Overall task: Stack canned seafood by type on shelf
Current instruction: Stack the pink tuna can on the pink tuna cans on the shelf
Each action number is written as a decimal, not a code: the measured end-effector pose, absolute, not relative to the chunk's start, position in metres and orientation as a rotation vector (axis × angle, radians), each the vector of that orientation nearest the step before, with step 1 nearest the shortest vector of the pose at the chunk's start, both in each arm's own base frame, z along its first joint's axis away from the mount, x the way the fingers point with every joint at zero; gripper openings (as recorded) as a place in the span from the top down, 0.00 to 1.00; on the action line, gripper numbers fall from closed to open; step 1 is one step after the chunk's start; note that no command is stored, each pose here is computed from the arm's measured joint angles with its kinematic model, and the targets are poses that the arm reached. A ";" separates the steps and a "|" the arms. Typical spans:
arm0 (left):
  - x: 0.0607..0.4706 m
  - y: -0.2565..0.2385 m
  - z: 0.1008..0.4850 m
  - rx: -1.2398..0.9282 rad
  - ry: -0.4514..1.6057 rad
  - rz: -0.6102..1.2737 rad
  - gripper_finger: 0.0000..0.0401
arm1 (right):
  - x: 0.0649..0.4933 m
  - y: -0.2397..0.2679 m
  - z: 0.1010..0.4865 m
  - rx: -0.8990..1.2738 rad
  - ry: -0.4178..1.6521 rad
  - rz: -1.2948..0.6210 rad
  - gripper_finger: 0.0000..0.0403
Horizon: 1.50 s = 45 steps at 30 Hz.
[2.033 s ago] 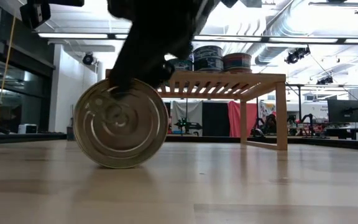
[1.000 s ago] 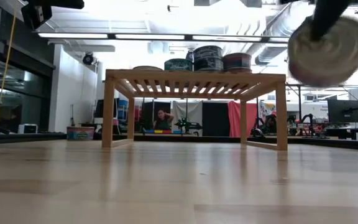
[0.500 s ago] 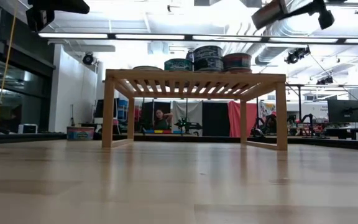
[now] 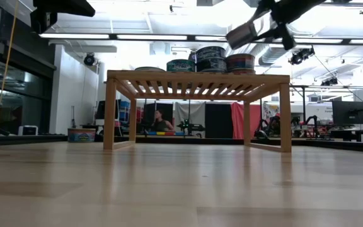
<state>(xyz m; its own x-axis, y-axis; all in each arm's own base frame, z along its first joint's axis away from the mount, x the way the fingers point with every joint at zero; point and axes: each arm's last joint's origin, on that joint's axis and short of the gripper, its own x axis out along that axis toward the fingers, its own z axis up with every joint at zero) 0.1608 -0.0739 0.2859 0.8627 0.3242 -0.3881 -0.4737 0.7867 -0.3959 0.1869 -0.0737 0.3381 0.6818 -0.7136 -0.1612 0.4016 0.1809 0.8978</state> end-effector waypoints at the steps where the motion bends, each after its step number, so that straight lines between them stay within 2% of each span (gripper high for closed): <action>1: 0.161 -0.074 0.286 -0.505 0.310 0.437 1.00 | 0.190 -0.077 0.337 1.142 -0.327 -0.810 0.59; 9: 0.161 -0.074 0.286 -0.515 0.308 0.439 1.00 | 0.200 -0.092 0.325 1.165 -0.300 -0.863 0.59; 16: 0.161 -0.074 0.286 -0.515 0.310 0.441 1.00 | 0.198 -0.096 0.326 1.160 -0.330 -0.888 0.39; 20: 0.161 -0.074 0.286 -0.516 0.310 0.441 1.00 | 0.198 -0.096 0.325 1.162 -0.325 -0.890 0.35; 45: 0.161 -0.074 0.286 -0.514 0.313 0.438 1.00 | 0.200 -0.094 0.324 1.159 -0.256 -0.828 0.34</action>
